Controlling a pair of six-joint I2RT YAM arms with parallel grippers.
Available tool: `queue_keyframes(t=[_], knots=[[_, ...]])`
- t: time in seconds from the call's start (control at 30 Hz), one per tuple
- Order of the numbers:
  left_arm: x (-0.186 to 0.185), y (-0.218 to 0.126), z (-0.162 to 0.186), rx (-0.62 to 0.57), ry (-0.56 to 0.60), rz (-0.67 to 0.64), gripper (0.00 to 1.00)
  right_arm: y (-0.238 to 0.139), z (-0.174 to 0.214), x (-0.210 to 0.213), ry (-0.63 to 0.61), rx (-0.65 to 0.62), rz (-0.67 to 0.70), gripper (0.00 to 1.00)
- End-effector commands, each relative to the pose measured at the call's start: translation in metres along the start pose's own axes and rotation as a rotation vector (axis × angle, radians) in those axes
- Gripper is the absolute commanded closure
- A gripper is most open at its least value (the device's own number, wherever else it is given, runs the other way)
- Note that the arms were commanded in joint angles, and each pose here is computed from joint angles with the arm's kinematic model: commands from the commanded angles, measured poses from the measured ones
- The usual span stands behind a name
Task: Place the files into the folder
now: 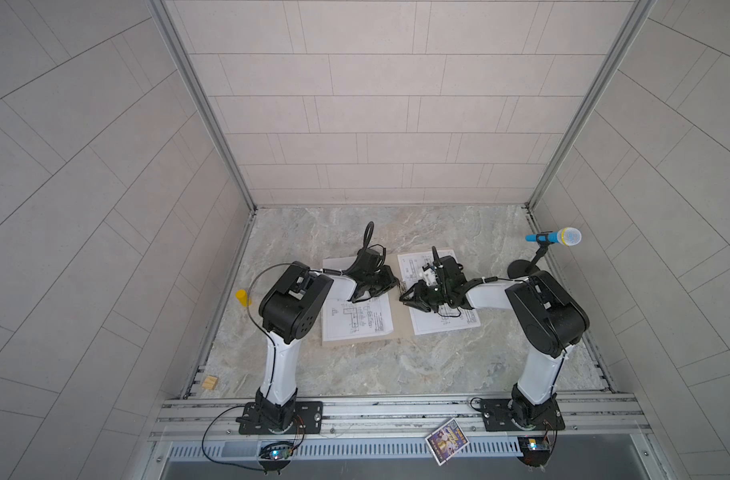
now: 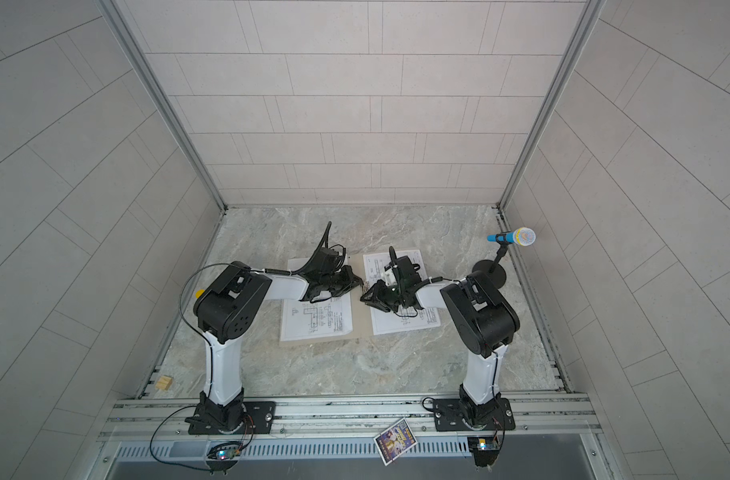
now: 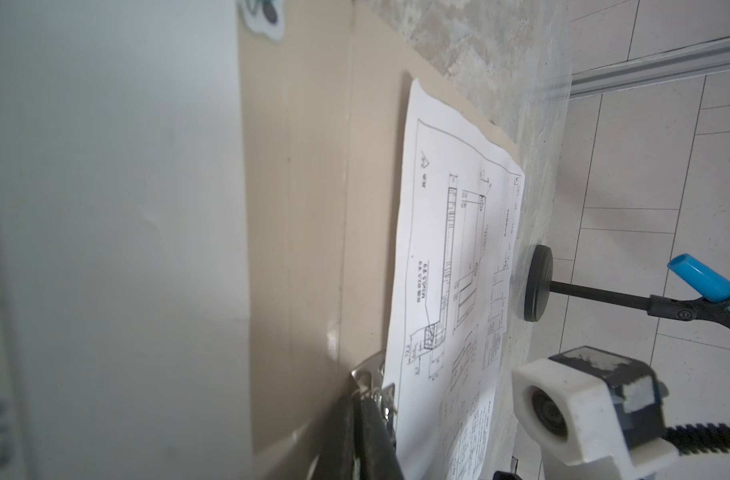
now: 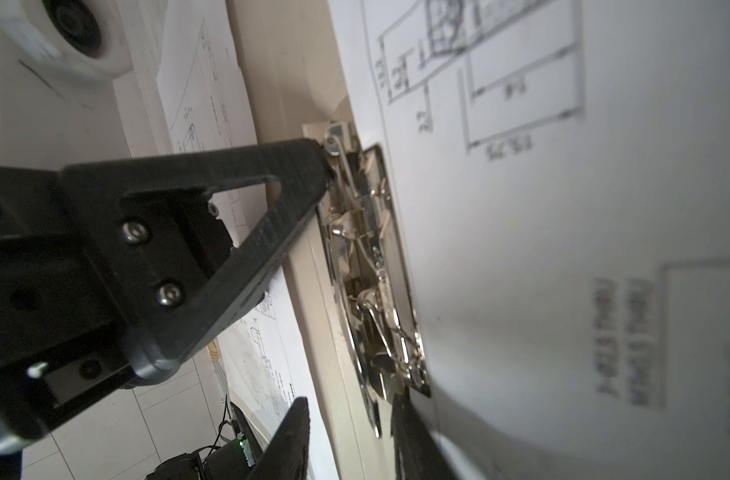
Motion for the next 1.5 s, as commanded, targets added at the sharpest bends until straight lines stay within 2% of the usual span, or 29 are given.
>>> queue_keyframes(t=[0.0,0.4,0.63,0.8,1.03,1.27,1.47], knots=[[0.039,0.002,0.004,0.007,-0.023,-0.162,0.94,-0.005,0.027,-0.040,0.113,0.069,0.224,0.65],[0.033,0.001,0.002,0.007,-0.009,-0.154,0.94,-0.023,0.012,-0.014,0.031,-0.008,0.193,0.65],[0.025,0.001,0.002,0.018,0.012,-0.131,0.93,-0.041,-0.008,0.025,-0.083,-0.142,0.032,0.64],[0.021,0.001,0.002,0.027,0.011,-0.108,0.91,-0.054,-0.015,0.040,-0.131,-0.202,-0.024,0.60],[0.002,0.001,0.005,0.066,0.000,0.010,0.77,-0.075,-0.019,0.030,-0.148,-0.257,-0.019,0.53],[-0.019,-0.011,0.006,0.078,0.049,0.063,0.54,-0.109,-0.014,-0.004,-0.196,-0.273,0.162,0.43],[-0.033,-0.032,0.007,0.055,0.126,0.049,0.34,-0.134,-0.011,-0.041,-0.129,-0.329,0.241,0.39]])
Point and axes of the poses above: each gripper's point midway between its finger pads, its own y axis out along the fingers, its own x axis along the line the jaws close on, z = x × y, the point moved 6 cm from there along -y, back along the fingers, and after that the axes turned 14 degrees about -y, right-handed, at the moved point
